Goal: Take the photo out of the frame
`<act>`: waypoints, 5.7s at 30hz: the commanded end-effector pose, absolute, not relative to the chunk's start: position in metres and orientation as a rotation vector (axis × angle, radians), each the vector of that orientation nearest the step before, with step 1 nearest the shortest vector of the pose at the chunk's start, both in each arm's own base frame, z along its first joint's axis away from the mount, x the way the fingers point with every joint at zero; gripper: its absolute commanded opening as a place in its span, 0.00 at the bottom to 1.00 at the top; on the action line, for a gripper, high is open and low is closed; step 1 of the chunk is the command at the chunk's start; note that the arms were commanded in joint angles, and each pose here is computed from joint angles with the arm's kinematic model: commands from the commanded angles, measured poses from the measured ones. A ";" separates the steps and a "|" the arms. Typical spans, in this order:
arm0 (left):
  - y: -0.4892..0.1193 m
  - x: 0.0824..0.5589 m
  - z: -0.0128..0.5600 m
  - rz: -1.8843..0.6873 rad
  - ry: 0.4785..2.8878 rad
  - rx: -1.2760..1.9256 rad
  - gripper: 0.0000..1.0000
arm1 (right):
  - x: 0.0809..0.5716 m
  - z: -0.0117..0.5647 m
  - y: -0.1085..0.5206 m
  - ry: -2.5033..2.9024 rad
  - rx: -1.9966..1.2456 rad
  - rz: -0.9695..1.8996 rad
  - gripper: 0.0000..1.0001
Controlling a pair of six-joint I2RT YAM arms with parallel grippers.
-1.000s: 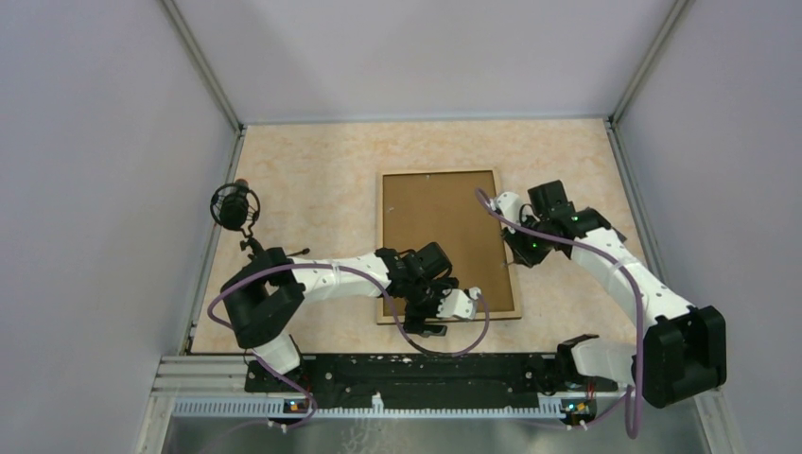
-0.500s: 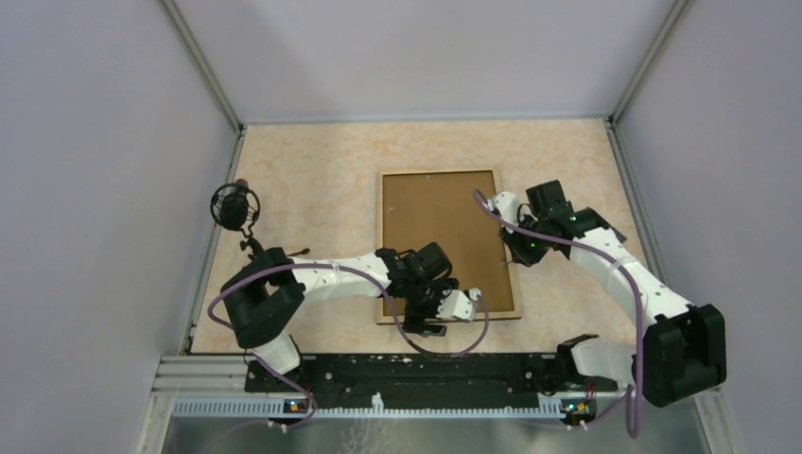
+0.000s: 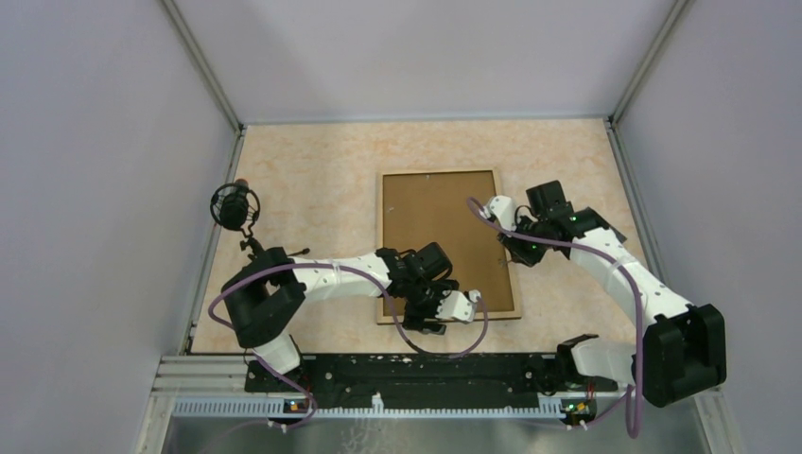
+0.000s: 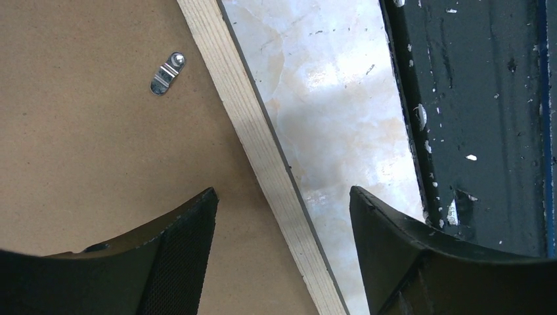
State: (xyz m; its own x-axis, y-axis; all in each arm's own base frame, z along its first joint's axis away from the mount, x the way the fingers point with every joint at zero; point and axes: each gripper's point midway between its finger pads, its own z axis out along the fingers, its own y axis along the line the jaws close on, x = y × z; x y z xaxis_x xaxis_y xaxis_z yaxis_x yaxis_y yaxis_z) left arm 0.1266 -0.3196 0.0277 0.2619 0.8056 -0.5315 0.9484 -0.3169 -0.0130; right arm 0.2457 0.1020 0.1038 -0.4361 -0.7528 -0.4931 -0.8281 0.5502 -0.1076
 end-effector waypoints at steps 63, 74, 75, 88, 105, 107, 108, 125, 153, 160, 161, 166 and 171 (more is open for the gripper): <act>-0.281 0.102 -0.008 -0.694 1.742 2.387 0.72 | 0.216 0.087 0.127 2.315 -1.328 0.459 0.00; -0.282 0.103 -0.008 -0.692 1.742 2.386 0.72 | 0.204 0.087 0.126 2.337 -1.341 0.495 0.00; -0.281 0.103 -0.009 -0.687 1.747 2.384 0.72 | 0.206 0.089 0.126 2.333 -1.334 0.492 0.00; -0.208 0.122 -0.036 -0.295 1.765 2.567 0.47 | 0.259 0.164 0.145 2.154 -1.011 0.489 0.00; -0.255 0.164 0.057 -0.634 1.814 2.117 0.74 | 0.327 0.204 0.122 2.092 -0.733 0.440 0.00; -0.281 0.173 0.075 -0.691 1.812 1.992 0.78 | 0.331 0.207 0.123 2.083 -0.716 0.444 0.00; -0.292 0.176 0.084 -0.721 1.796 1.948 0.79 | 0.333 0.209 0.123 2.081 -0.709 0.445 0.00; -0.380 0.144 0.028 -0.663 1.603 2.194 0.72 | 0.351 0.207 0.116 2.116 -0.727 0.399 0.00; -0.343 0.115 0.084 -0.963 1.600 2.140 0.70 | 0.332 0.175 0.128 2.211 -0.855 0.307 0.00; -0.339 0.120 0.073 -1.005 1.643 2.107 0.72 | 0.339 0.154 0.122 2.276 -0.864 0.174 0.00; -0.340 0.119 0.071 -1.013 1.648 2.109 0.73 | 0.339 0.150 0.122 2.284 -0.872 0.170 0.00; -0.342 0.118 0.059 -1.008 1.644 2.127 0.74 | 0.340 0.139 0.121 2.302 -0.869 0.168 0.00; -0.343 0.112 0.048 -0.979 1.634 2.171 0.75 | 0.341 0.134 0.128 2.304 -0.872 0.207 0.00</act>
